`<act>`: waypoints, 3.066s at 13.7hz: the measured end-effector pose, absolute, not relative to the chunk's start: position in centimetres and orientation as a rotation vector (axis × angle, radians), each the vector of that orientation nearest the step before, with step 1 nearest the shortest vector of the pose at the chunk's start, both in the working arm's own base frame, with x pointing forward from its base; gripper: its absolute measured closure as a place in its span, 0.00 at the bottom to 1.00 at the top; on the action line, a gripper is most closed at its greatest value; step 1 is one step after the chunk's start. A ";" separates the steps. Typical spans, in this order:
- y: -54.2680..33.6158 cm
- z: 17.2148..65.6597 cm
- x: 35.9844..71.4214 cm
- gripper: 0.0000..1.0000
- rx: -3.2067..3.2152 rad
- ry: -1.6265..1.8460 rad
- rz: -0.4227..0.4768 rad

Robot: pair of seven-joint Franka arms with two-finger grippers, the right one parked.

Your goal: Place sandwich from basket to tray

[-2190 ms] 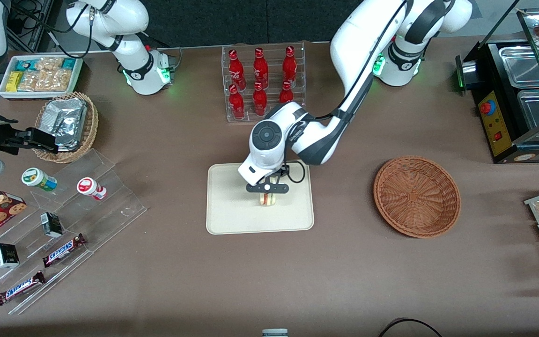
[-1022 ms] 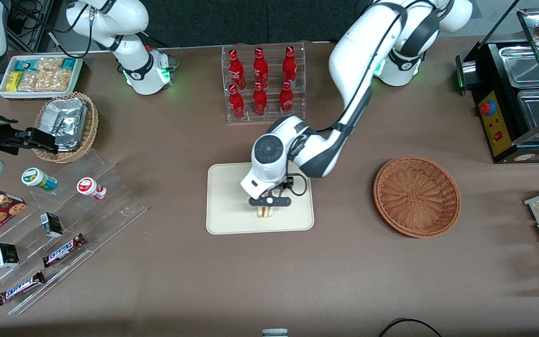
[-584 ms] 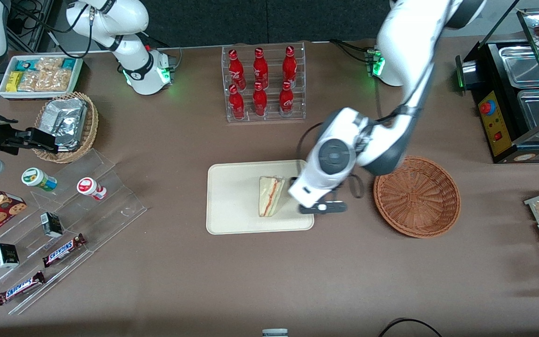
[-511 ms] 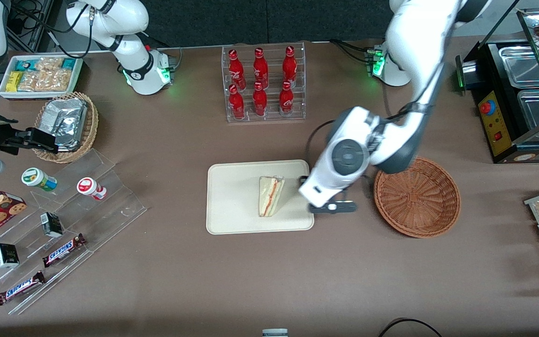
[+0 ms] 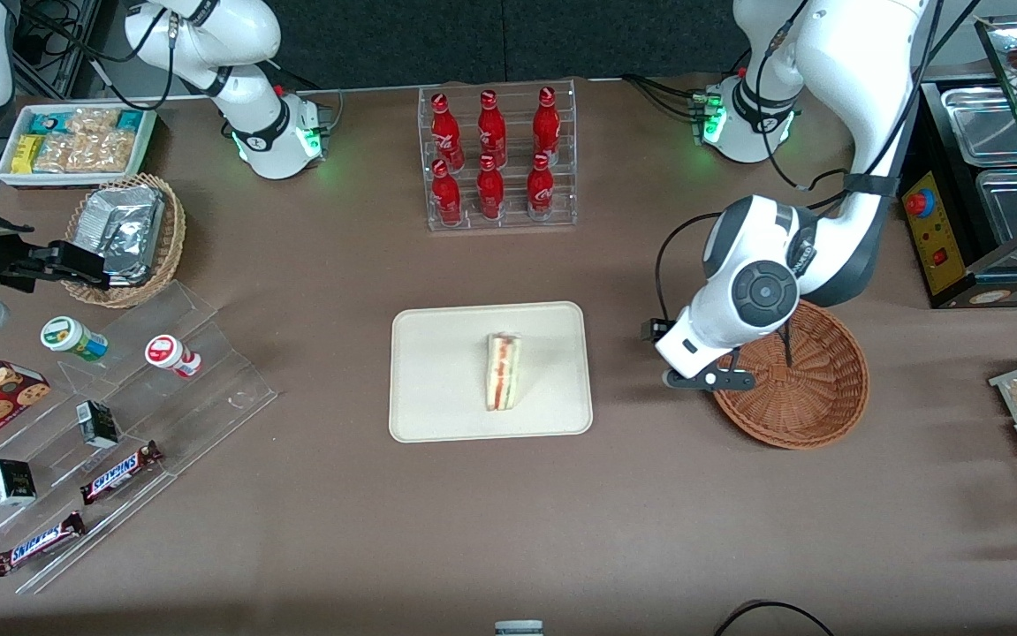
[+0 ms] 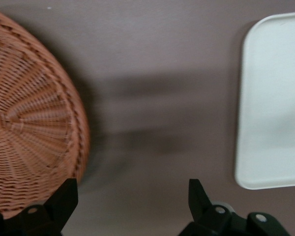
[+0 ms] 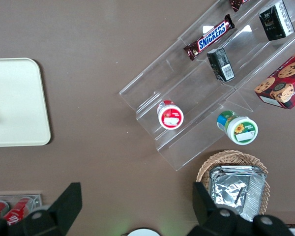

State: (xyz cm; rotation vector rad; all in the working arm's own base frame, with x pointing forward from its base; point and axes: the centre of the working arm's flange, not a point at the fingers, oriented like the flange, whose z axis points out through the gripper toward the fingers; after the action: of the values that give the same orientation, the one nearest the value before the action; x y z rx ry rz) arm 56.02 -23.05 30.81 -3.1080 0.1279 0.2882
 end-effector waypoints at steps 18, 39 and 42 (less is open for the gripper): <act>-3.7 57.3 53.9 0.00 -3.067 0.213 0.152; -3.7 64.1 53.5 0.00 -3.079 0.140 0.069; -4.0 64.1 53.5 0.00 -3.096 0.137 0.070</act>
State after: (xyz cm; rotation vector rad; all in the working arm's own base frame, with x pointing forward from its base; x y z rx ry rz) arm 53.48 -3.96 64.07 -3.0959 0.1365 0.0699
